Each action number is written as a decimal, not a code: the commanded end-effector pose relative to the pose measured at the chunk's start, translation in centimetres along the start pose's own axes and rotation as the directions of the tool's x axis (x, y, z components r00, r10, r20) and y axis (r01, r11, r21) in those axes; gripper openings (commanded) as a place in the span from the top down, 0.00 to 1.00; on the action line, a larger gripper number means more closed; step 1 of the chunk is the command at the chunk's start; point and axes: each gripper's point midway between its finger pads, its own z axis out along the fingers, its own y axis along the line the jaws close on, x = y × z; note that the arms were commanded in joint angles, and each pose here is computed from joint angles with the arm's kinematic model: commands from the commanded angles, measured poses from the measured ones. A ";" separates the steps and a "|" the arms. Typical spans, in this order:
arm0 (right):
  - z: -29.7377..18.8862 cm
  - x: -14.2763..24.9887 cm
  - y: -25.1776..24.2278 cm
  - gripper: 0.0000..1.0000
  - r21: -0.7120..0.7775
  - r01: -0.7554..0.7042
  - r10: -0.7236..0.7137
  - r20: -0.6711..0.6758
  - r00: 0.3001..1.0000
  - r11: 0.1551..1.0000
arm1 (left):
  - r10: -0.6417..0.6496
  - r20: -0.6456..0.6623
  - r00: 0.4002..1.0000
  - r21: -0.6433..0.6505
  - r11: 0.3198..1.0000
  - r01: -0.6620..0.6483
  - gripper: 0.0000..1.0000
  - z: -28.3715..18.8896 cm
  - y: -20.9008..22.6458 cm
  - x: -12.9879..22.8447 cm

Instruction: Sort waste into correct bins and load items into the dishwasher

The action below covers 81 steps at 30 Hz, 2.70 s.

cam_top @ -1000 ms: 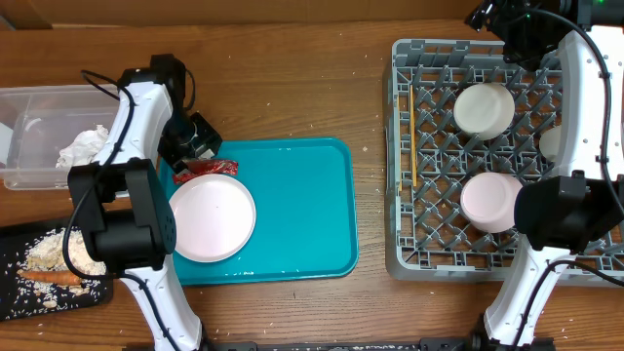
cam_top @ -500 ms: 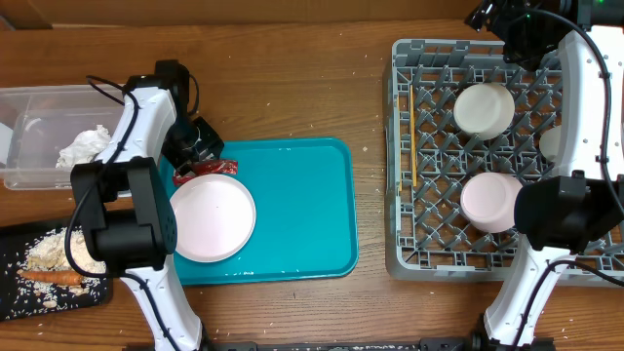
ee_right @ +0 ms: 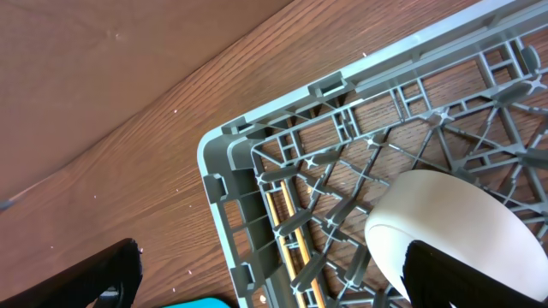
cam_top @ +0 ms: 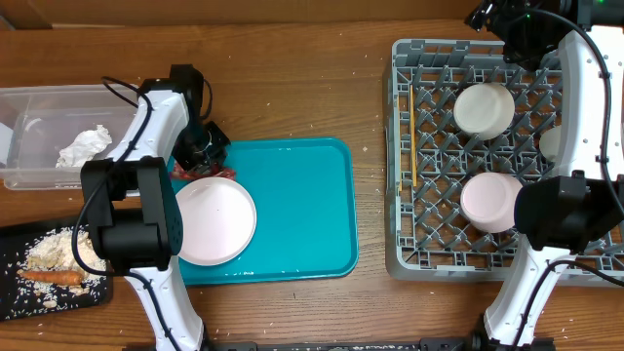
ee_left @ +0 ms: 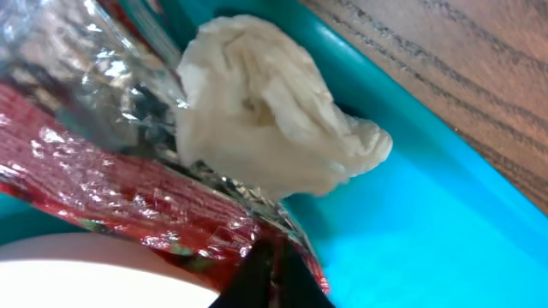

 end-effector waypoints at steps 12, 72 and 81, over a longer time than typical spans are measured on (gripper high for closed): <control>-2.3 -0.7 1.2 0.00 -0.029 0.012 -0.010 0.052 0.999 1.000 | 0.000 -0.017 1.000 0.013 1.000 0.000 0.96 -5.0 -0.6 0.6; -2.3 -0.7 1.2 0.00 -0.029 0.012 -0.010 0.052 0.999 1.000 | 0.466 0.174 0.867 -0.078 0.885 -0.460 0.96 -1.7 -1.0 -3.7; -2.3 -0.7 1.2 0.00 -0.029 0.012 -0.010 0.052 0.999 1.000 | 0.445 0.268 0.854 0.029 0.883 -0.469 0.96 -8.3 -4.4 -4.8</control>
